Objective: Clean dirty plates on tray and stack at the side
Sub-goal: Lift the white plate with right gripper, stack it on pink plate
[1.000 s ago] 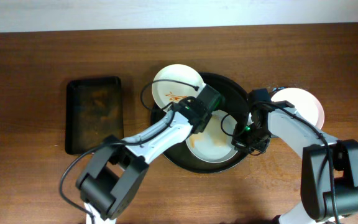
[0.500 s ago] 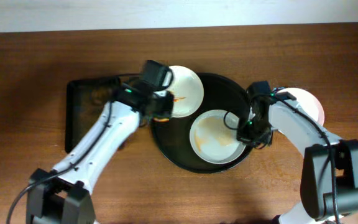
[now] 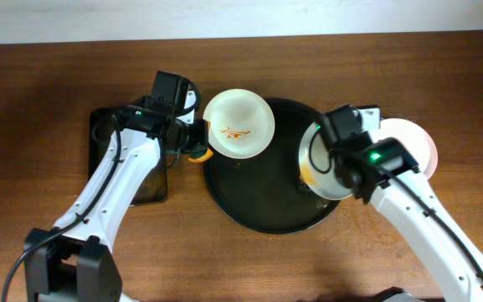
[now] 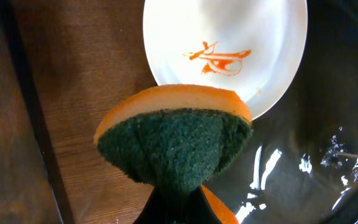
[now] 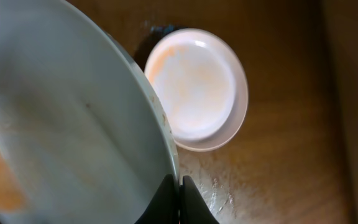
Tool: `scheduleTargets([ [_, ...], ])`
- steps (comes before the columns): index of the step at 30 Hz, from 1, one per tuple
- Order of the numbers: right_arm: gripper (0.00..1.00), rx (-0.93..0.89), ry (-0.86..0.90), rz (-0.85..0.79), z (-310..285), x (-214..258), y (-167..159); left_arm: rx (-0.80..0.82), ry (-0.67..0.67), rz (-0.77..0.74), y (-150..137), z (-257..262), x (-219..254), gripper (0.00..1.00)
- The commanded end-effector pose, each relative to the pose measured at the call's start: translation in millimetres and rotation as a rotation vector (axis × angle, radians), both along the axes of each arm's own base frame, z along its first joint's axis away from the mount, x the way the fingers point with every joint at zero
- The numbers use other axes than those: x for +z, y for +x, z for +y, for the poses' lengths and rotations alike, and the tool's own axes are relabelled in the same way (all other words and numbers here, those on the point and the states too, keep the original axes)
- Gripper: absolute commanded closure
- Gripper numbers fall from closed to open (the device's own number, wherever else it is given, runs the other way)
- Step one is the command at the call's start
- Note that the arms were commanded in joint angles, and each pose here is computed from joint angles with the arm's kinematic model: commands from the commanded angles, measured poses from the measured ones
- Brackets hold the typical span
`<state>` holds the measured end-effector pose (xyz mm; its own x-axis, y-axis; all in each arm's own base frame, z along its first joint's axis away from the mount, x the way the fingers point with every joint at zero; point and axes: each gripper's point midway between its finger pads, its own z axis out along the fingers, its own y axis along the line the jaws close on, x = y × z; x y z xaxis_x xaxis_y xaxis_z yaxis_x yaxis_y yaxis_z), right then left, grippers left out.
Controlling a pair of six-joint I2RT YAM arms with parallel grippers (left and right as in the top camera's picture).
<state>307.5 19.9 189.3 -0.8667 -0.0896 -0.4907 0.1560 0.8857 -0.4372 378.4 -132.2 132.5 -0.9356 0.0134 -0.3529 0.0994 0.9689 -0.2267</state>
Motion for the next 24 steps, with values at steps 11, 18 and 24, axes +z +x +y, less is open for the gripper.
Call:
scheduleTargets([
  [11, 0.96, 0.109, -0.29, -0.194, 29, 51, 2, 0.009, -0.023, -0.02, -2, 1, 11, 1.0],
  [18, 0.96, 0.039, -0.134, -0.191, 31, 35, 2, 0.009, -0.023, -0.019, -2, 1, 11, 1.0],
  [24, 0.96, -0.35, 0.169, -0.169, -36, 5, 5, 0.01, -0.023, -0.016, -2, 1, 11, 1.0],
])
